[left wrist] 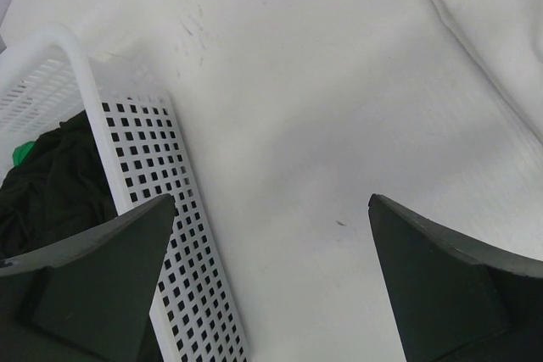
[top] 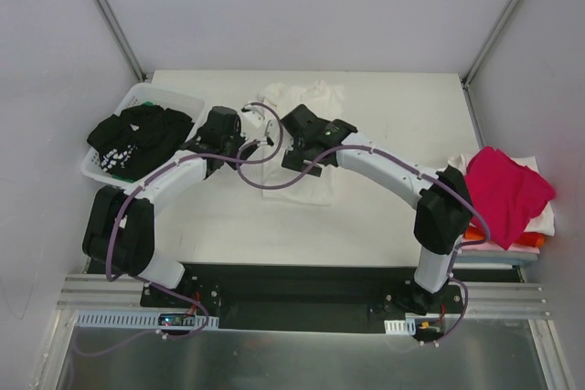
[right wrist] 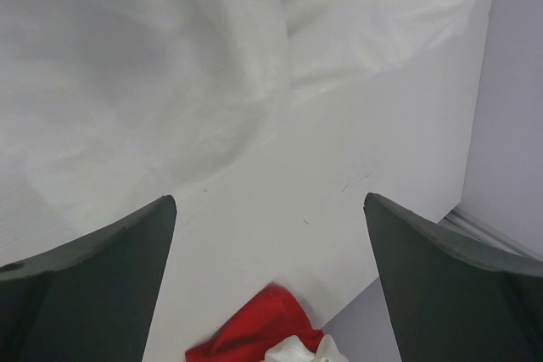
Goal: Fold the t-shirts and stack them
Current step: Grab one side of the 2/3 rectangular tshirt with right arm
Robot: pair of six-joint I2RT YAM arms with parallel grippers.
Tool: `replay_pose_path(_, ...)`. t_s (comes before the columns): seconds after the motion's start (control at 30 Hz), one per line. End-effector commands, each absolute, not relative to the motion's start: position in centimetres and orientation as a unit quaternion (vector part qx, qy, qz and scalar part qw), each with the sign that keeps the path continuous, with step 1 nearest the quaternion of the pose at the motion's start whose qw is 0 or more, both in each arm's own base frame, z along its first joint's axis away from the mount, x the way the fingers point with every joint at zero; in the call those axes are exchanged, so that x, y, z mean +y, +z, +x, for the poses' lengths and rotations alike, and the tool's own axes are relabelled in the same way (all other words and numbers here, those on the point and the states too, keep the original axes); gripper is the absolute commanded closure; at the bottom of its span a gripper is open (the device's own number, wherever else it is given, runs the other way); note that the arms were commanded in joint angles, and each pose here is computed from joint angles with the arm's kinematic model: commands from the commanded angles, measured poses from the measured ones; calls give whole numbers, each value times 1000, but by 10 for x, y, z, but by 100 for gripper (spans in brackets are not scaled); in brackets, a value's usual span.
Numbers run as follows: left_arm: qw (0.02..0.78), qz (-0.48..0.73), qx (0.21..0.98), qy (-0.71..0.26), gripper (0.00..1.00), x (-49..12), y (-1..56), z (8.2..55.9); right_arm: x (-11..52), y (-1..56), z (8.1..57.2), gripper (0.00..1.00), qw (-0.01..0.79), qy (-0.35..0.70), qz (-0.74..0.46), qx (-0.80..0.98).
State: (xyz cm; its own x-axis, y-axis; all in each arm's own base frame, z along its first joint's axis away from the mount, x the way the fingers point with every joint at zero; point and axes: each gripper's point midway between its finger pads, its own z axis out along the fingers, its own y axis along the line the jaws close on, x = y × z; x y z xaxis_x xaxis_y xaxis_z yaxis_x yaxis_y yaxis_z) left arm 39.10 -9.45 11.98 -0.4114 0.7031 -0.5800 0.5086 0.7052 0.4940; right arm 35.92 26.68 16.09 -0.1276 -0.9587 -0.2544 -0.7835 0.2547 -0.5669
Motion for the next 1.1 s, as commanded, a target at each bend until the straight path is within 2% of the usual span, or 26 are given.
replay_pose_path(0.0,405,336,840,132,1,-89,133,394,266,153,325,4,282,-127,-590,746)
replay_pose_path(0.5,386,249,868,187,1,-23,119,471,285,92,277,4,208,-72,-627,747)
replay_pose_path(1.07,378,214,879,196,1,13,111,491,309,49,265,3,165,-61,-663,727)
